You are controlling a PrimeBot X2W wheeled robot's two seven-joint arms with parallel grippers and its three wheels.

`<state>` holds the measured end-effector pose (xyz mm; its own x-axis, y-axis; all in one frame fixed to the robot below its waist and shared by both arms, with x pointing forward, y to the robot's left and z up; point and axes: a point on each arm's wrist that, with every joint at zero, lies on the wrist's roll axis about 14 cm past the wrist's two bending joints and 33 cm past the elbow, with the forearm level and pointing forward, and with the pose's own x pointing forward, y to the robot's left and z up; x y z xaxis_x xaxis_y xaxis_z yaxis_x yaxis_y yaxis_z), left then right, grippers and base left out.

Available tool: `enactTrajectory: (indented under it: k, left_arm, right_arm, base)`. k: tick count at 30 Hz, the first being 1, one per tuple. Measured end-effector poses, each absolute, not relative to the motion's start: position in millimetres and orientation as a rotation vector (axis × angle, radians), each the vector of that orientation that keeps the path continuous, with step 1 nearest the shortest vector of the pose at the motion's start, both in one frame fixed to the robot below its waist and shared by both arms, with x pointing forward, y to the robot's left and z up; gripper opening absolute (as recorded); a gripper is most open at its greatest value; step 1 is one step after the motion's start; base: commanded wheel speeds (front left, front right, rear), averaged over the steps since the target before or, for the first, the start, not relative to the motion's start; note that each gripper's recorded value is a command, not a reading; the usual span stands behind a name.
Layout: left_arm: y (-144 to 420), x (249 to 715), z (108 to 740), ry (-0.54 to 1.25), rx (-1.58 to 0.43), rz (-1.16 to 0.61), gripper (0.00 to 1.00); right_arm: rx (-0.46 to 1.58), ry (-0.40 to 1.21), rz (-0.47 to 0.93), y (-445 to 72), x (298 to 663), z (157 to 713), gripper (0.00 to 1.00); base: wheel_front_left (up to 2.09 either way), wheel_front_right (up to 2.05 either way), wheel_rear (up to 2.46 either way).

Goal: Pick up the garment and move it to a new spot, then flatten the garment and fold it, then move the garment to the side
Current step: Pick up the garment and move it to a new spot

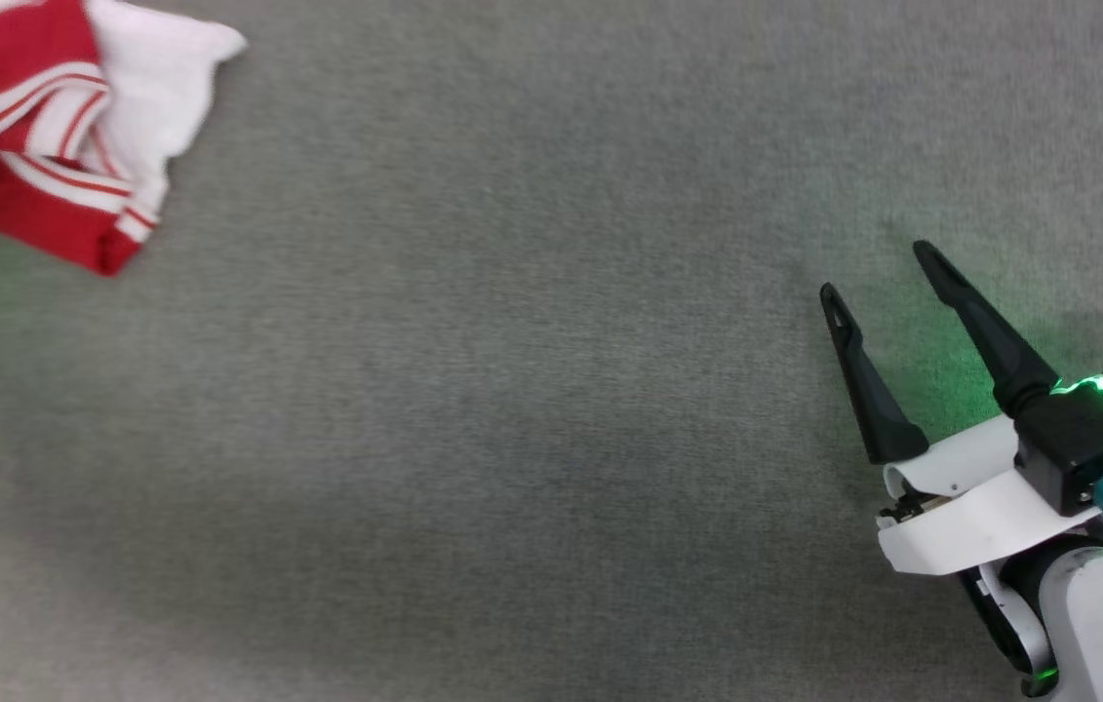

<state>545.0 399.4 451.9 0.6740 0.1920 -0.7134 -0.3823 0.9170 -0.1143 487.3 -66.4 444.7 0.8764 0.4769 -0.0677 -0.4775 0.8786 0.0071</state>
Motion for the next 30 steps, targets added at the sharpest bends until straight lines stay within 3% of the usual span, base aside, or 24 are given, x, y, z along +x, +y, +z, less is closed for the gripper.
enactTrajectory:
  k: [9,14,15,16,17,30]
  left_arm:
    - [384,554,379,1.040,-0.334,0.363,1.00]
    - [381,557,361,1.107,-0.349,0.389,1.00]
    - [381,557,359,1.111,-0.357,0.399,0.77]
    - [381,558,358,1.107,-0.360,0.400,0.30]
    - [381,560,359,1.086,-0.368,0.398,0.00]
    - [376,578,424,0.792,-0.308,0.331,0.00]
  right_arm:
    - [-0.026,0.135,0.432,-94,491,416,1.00]
    - [-0.033,0.165,0.412,-102,492,405,1.00]
    - [-0.032,0.166,0.410,-102,492,405,1.00]
    - [-0.032,0.164,0.410,-102,493,405,1.00]
    - [-0.032,0.162,0.411,-101,493,406,1.00]
    - [-0.015,0.106,0.430,-89,485,435,1.00]
  base:
    - [0.00,0.00,0.00]
    - [0.00,0.00,0.00]
    - [0.00,0.00,0.00]
    - [0.00,0.00,0.00]
    - [0.00,0.00,0.00]
    - [0.00,0.00,0.00]
